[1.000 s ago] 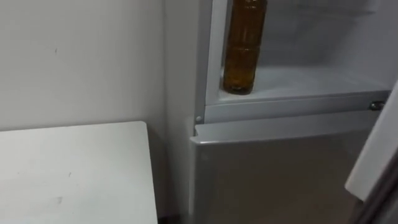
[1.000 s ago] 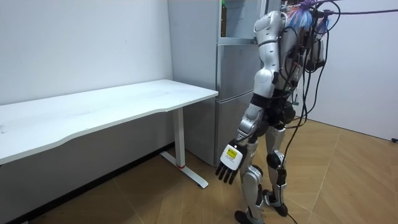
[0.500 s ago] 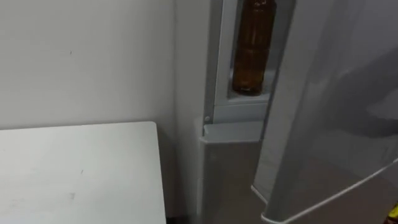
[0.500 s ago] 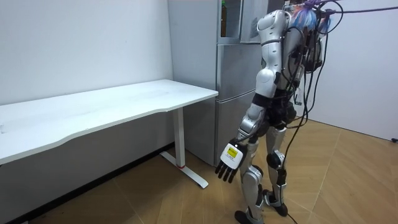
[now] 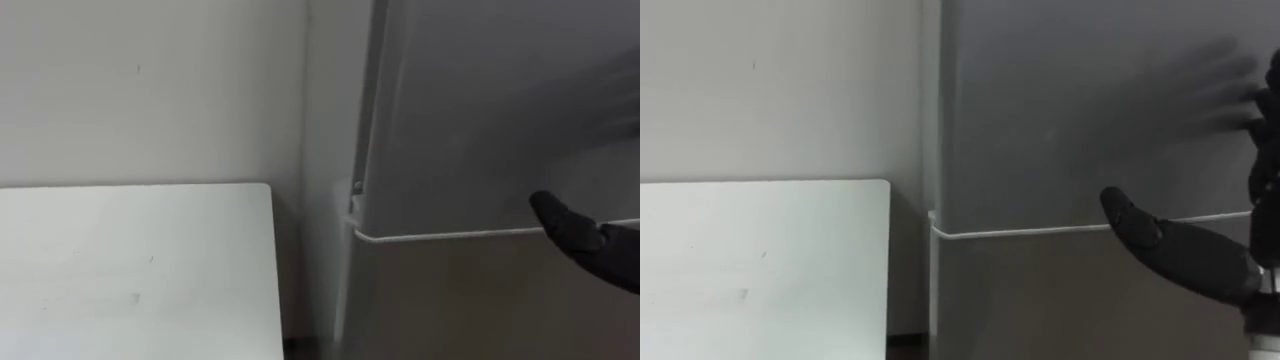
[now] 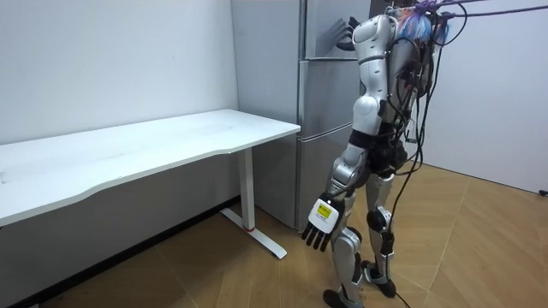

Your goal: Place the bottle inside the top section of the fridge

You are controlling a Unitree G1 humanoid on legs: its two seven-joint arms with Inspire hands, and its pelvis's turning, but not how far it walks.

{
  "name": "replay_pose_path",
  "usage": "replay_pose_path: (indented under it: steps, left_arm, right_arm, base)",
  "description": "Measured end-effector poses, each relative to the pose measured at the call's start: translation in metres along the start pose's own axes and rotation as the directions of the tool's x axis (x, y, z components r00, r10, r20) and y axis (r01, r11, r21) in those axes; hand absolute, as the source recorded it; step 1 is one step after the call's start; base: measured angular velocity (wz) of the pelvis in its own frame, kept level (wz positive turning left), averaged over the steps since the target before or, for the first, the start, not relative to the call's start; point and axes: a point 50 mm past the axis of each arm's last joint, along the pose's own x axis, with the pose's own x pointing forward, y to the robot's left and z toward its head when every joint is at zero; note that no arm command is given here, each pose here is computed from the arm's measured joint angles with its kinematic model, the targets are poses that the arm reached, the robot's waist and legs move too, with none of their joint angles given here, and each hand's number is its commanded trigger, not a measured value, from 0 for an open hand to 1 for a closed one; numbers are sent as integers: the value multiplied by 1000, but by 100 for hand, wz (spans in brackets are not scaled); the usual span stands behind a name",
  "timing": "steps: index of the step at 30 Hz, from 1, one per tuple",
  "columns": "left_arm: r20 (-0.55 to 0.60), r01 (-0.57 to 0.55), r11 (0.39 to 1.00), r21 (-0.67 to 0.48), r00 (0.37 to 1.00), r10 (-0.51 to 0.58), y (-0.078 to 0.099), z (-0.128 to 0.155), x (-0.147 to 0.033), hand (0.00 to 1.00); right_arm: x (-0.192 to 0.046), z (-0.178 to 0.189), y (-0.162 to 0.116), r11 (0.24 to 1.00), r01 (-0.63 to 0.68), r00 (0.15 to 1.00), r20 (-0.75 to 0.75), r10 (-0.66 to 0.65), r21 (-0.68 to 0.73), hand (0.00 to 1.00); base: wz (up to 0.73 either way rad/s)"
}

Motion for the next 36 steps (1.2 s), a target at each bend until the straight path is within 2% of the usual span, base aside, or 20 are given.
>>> replay_pose_path:
  steps: [4,11,29,36]
  left_arm:
    - [4,9,1000,12,1000,-9,-2,3,1,0]
    - [-11,28,999,43,1000,-27,-2,5,2,0]
    - [-48,38,997,71,998,-35,0,4,2,0]
    - [-48,34,995,97,998,-30,4,10,3,0]
  right_arm:
    - [-1,-1,9,999,-34,999,-3,34,9,0]
    - [-6,-10,18,988,-107,994,-7,107,-107,0]
    - [-13,-42,16,957,-144,989,-76,129,-251,0]
    - [-13,-57,14,953,-152,986,-113,126,-262,0]
  base:
    - [3]
    - [1]
    - [1]
    - [0]
